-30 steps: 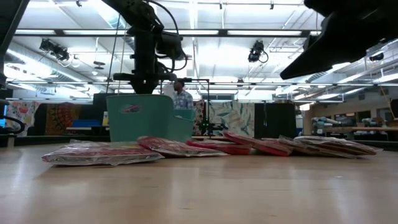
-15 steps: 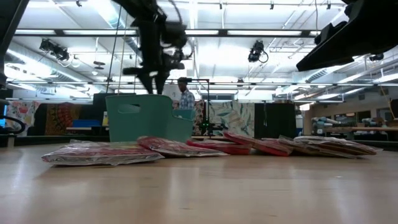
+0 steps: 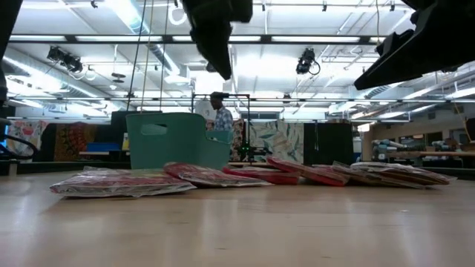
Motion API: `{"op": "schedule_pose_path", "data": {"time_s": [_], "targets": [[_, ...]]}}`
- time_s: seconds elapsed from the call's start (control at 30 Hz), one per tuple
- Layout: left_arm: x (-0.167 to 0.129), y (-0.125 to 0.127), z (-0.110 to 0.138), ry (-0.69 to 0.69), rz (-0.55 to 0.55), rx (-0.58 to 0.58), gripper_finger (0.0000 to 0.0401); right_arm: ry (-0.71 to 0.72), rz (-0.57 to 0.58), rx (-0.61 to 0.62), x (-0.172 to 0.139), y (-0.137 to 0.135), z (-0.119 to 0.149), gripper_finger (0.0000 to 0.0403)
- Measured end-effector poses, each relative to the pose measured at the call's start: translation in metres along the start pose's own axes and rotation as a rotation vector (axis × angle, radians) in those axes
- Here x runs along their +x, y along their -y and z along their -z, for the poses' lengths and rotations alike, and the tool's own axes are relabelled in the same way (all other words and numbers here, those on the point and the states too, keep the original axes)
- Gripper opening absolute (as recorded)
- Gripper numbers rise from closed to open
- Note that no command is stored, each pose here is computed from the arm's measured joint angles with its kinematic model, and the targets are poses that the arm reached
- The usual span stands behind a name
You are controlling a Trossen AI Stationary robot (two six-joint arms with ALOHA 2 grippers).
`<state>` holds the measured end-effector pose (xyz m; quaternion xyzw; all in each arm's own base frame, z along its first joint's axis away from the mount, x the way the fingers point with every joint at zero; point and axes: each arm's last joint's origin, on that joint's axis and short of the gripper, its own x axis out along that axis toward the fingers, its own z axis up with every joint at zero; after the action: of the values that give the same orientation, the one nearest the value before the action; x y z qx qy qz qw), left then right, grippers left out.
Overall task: Sort popcorn bags into baskets
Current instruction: Put the red popcorn bag into the green bin
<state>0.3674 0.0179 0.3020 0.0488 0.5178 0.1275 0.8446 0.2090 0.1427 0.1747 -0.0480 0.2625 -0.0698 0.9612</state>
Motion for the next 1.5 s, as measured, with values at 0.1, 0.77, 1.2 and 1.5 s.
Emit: {"op": "schedule_pose_path", "data": {"time_s": [0.1,0.77,1.2,1.5], "targets": [[-0.006,0.022,0.0,0.024,-0.032,0.074,0.0121,-0.01,0.005,-0.024,0.0,0.001,0.001,0.0174],[0.043,0.072,0.018,0.28,-0.007,0.493,0.0121,-0.096,0.228,-0.068,0.014,0.03,0.006,0.0174],[0.098,0.067,0.019,0.252,-0.008,0.564,0.0128,-0.058,0.233,-0.024,-0.001,0.042,-0.007,0.0174],[0.129,0.071,0.02,0.125,-0.168,0.955,0.0128,-0.061,0.268,-0.034,-0.001,0.044,-0.005,0.0174]]}}
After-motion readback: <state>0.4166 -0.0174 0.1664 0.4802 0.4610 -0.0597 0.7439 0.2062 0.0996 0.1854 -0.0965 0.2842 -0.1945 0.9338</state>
